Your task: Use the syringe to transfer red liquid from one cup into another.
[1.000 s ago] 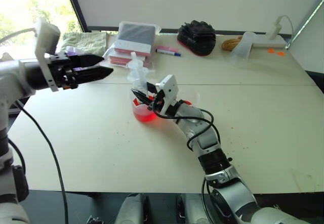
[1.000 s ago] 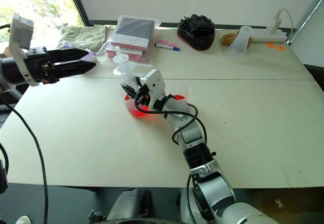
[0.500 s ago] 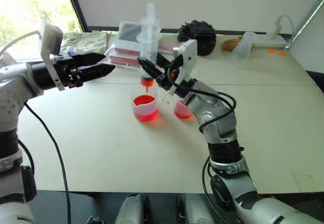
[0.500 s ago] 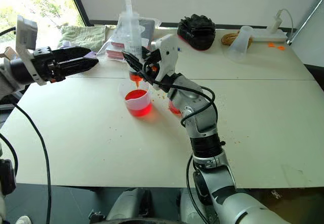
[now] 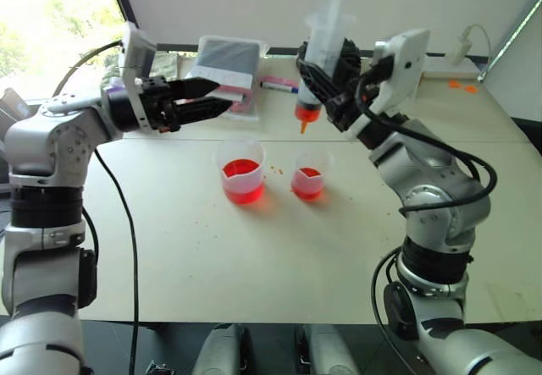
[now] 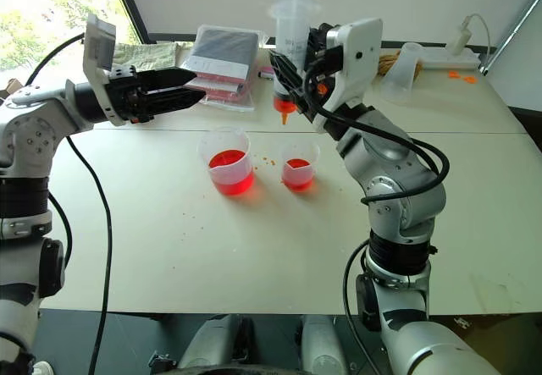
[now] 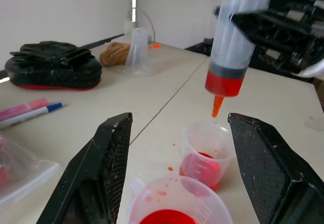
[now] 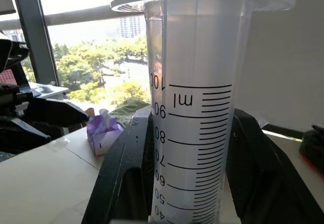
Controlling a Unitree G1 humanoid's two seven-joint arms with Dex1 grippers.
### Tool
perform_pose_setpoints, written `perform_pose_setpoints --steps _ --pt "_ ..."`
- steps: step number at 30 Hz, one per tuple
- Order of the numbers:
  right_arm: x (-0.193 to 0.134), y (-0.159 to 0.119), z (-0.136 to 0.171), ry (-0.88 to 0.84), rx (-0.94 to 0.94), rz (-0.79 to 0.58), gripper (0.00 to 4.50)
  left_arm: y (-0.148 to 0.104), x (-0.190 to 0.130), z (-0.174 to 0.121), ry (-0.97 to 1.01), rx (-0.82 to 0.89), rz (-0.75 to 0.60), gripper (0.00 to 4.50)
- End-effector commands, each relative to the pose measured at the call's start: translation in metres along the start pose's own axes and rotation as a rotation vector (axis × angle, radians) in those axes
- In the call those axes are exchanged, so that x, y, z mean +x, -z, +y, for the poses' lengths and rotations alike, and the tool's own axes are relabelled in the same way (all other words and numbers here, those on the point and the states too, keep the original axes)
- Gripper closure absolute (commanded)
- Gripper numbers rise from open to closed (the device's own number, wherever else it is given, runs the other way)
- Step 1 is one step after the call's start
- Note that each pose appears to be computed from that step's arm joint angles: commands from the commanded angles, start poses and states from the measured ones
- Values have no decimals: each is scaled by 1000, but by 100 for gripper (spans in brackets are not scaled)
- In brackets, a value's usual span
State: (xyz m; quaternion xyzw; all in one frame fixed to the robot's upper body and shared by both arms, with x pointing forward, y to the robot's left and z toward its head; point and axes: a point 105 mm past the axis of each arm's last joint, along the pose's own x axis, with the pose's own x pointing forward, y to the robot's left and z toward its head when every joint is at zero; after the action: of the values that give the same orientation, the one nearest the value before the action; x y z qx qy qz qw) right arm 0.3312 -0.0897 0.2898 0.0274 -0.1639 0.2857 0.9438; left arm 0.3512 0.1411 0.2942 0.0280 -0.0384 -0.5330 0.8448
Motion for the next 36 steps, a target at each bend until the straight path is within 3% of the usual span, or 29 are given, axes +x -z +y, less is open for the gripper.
perform_pose_setpoints --steps 1,9,19,36 --pt "-8 -6 0 23 -40 -34 320 -17 8 -2 31 67 -34 138" --pt "-22 31 -4 74 -76 35 320 -34 39 -5 129 134 -67 138" --pt "-25 36 -1 80 -79 28 320 -47 82 7 165 118 -124 138" --pt "-30 40 4 64 -106 47 320 -49 128 -15 324 87 -138 138"
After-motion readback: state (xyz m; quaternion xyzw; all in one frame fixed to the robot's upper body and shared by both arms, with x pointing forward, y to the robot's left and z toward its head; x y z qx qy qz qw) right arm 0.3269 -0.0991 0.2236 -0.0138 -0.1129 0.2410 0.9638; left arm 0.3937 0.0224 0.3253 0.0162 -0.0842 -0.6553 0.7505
